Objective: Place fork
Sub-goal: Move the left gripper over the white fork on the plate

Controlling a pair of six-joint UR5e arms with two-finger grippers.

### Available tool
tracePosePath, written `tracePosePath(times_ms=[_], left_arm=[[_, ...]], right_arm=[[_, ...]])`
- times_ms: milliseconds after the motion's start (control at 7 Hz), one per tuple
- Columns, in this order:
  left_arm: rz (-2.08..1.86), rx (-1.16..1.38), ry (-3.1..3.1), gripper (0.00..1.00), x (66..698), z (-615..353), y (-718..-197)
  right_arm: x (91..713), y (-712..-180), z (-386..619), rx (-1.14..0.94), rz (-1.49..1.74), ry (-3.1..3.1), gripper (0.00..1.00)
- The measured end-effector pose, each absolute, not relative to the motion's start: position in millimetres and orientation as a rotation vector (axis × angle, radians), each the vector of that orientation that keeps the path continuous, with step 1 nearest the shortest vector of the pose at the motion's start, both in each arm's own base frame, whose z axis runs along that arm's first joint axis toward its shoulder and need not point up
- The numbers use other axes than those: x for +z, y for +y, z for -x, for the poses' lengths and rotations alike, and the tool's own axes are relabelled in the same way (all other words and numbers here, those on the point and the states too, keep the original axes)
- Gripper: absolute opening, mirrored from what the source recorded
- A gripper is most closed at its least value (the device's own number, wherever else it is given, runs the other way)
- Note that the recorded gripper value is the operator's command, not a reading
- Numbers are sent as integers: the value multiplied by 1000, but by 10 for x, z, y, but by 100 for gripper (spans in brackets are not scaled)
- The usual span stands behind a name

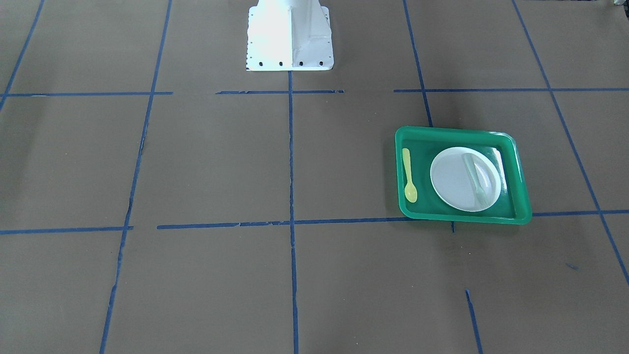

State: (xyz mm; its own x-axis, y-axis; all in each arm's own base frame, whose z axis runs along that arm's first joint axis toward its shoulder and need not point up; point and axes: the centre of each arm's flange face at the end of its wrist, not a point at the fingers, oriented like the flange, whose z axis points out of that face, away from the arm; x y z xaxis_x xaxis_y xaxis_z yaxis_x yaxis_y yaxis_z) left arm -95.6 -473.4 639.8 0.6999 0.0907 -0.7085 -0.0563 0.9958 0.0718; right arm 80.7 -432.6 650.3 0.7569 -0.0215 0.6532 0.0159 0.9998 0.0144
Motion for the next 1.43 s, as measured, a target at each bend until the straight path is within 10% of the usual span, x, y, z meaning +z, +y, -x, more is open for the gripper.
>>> tracePosePath(times_ms=[1429], left_arm=[[-43,39,861,100,4773,-1906,-5331]], right_arm=[[6501,-4326,-807,-20,-8,-712,100]])
